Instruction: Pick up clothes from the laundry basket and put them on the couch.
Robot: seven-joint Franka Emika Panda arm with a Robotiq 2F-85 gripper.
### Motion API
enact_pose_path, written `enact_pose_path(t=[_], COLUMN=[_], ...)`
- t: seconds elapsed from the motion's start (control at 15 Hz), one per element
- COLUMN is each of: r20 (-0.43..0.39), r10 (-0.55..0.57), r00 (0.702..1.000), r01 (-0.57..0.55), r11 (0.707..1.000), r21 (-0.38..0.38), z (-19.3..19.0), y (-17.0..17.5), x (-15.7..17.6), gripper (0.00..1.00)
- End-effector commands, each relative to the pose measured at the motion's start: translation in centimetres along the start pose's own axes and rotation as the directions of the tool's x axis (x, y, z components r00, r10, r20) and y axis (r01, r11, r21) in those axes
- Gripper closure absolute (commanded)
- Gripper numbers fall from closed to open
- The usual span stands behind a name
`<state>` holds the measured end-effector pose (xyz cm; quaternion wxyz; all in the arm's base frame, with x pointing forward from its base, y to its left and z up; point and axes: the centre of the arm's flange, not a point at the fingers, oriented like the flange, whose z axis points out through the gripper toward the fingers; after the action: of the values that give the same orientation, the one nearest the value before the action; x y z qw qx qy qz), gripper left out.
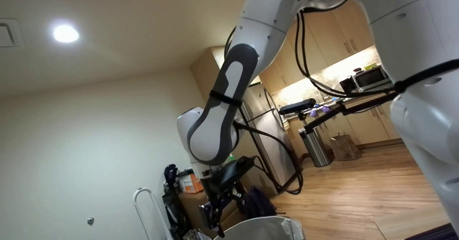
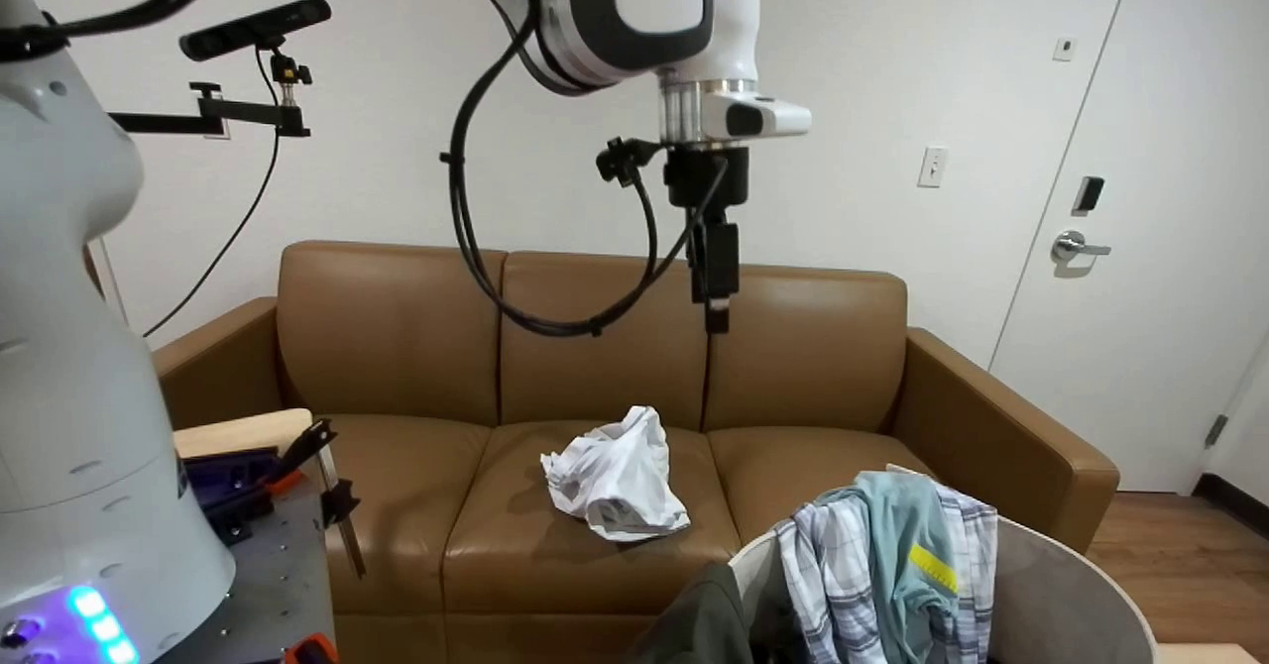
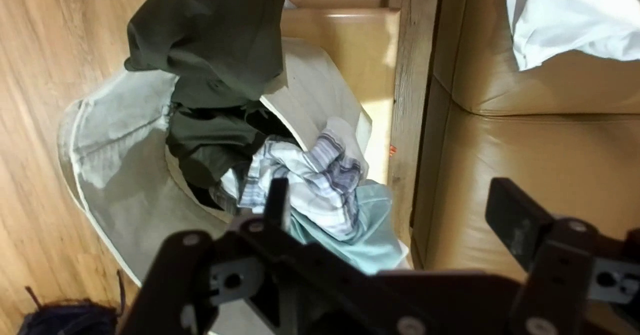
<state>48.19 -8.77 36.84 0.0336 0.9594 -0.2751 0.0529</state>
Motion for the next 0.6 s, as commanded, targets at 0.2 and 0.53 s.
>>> enact_pose_path(t=[0.2,0.53], r20=[0.074,0.053], r10=[0.104,0.121], r00=[0.992,0.991], r01=[-0.108,-0.124], r11=[0.992,0.991], r21=[0.058,0.058], z=[4.5,7.0], y=[3.6,3.2], x=[1.6,5.3], gripper=[0.00,0.00])
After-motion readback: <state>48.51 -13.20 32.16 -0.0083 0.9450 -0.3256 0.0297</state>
